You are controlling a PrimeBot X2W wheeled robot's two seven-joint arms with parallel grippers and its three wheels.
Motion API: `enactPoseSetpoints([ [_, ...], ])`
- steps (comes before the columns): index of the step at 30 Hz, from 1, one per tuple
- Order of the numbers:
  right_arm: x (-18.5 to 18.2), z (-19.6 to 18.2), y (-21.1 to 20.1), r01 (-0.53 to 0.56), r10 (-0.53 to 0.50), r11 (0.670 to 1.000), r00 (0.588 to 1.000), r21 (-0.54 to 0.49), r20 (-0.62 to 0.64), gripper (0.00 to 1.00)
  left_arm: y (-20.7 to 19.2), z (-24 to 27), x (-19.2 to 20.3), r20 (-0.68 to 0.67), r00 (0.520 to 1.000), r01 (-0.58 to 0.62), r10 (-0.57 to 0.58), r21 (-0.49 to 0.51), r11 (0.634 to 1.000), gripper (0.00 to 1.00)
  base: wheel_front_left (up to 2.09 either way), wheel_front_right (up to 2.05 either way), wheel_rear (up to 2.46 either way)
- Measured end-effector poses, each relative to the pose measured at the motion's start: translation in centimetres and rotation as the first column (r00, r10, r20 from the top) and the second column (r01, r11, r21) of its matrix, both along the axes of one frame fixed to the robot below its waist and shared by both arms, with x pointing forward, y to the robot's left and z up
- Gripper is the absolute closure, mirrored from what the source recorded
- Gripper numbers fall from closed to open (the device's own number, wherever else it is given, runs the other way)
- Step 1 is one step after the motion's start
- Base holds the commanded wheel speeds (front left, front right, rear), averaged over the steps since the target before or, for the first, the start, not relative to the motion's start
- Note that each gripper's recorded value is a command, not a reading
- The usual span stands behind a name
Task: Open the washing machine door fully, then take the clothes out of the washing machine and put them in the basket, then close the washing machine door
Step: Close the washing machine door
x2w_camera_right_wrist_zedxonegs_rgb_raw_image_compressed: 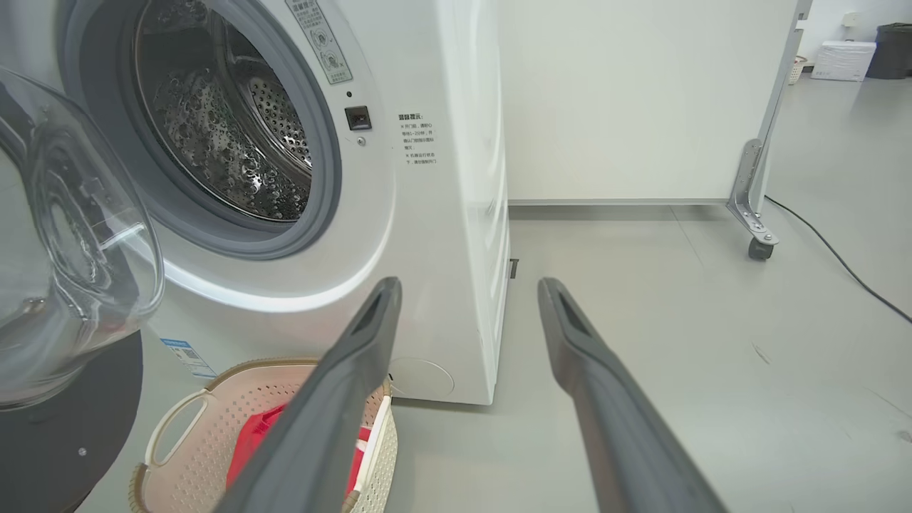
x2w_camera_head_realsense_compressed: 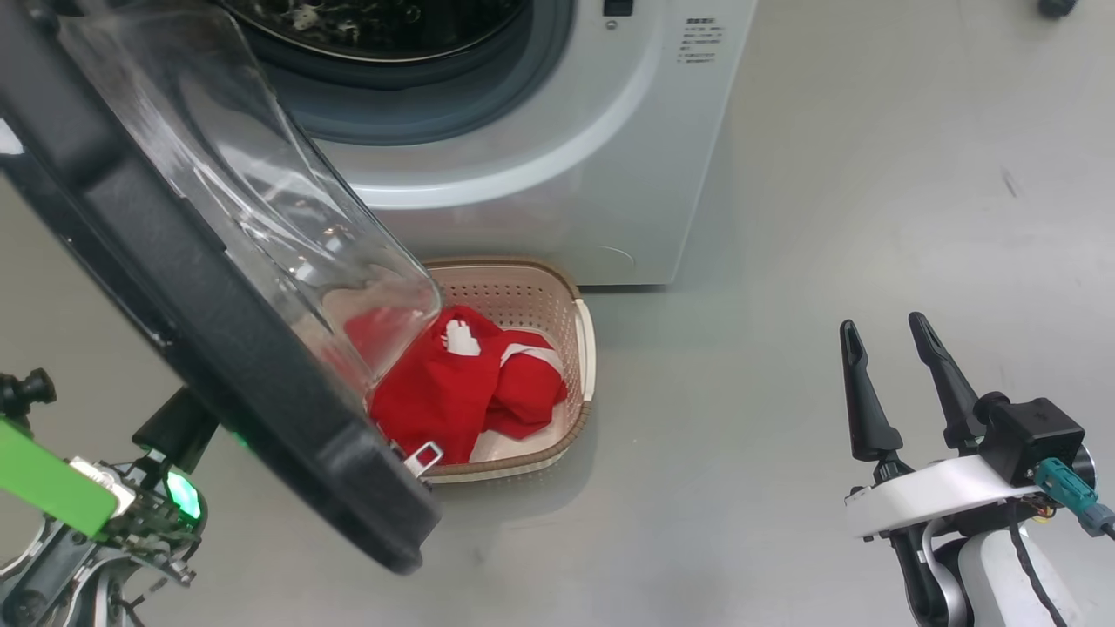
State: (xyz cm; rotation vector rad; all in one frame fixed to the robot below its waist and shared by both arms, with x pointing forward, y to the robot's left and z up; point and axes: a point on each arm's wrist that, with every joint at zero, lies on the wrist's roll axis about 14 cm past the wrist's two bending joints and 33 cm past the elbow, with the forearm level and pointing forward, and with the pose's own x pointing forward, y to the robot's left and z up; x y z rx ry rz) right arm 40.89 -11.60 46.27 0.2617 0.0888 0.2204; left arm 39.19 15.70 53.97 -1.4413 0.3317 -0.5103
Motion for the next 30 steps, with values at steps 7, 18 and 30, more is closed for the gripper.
enactPoseSetpoints([
  [7, -0.4, 0.0, -1.7, 0.056, -0.056, 0.998, 0.998, -0.002, 0.002, 0.00, -2.3, 0.5, 2.1, 0.025, 0.999, 0.047, -0.046, -0.032, 0.998, 1.00, 0.00, 0.00, 0.00],
  [18, -0.4, -0.3, -3.6, 0.110, -0.110, 0.994, 0.994, -0.011, -0.002, 0.00, -5.0, 0.8, 5.8, 0.049, 0.996, 0.079, -0.076, -0.047, 0.996, 1.00, 0.00, 0.00, 0.00],
  [30, 0.2, -0.8, -5.3, 0.160, -0.160, 0.987, 0.987, -0.005, -0.009, 0.00, -7.3, 1.3, 10.6, 0.077, 0.993, 0.092, -0.087, -0.062, 0.994, 1.00, 0.00, 0.00, 0.00],
])
